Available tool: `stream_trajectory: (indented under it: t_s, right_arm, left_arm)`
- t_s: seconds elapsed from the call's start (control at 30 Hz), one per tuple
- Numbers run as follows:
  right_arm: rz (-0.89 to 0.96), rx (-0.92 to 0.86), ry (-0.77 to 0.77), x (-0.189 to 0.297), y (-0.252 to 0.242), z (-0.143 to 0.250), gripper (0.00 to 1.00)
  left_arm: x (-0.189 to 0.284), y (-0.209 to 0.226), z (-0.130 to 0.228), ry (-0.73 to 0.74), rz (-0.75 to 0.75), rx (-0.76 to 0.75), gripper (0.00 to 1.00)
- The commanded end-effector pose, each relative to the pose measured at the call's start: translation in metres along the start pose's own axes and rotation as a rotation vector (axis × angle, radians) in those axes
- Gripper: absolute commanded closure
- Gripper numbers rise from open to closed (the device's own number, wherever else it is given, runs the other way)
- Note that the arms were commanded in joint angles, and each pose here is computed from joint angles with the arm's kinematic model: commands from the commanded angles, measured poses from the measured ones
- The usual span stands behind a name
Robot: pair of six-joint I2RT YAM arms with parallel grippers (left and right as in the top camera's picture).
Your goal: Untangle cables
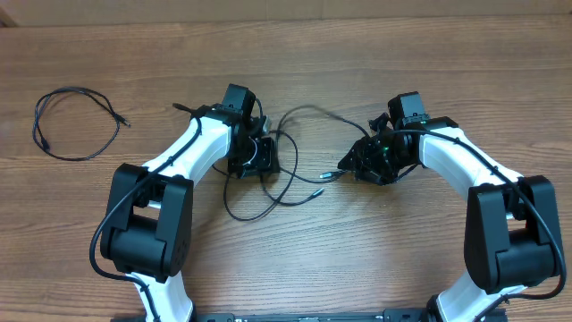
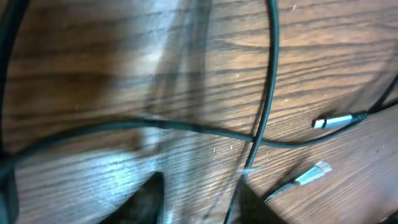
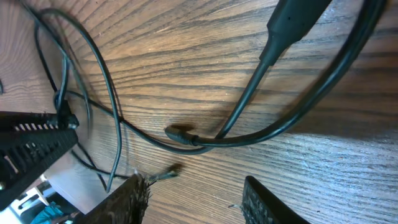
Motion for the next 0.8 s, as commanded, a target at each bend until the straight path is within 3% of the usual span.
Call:
stream_trajectory:
  t_s: [0.0,0.2,0.47,0.77]
  right_arm:
    - [0.009,0.012,-0.001,-0.001,0.001,0.001,0.52]
    - [0.009,0.012,-0.001,-0.001,0.001,0.001,0.52]
    - [0.043,0.012,-0.02,-0.001,-0.003,-0.001,0.53]
    - [0.05,0.005,-0.013,-0.001,-0.004,0.0,0.52]
  left_arm:
    - [-0.004,0.001,0.002,0.014,0.022,-0.031,0.95]
    - [0.005,-0.009,-0.003,-0.007,0.103,-0.089,0.96]
    - [0.059,-0.026,-0.015,-0.165,0.163,-0.146,0.96]
    - [0.029,-0.022,0.013,-0.026,0.061,-0.133,0.93]
Point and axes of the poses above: each gripper's point midway between its finger pads, its own x axis back along the fingers, its own y axis along the line the jaws close on, z = x × y, the point moved 7 cm from there along x, back along the fingers, and after that the axes turned 2 degrees about -x, right-handed, at the moved point
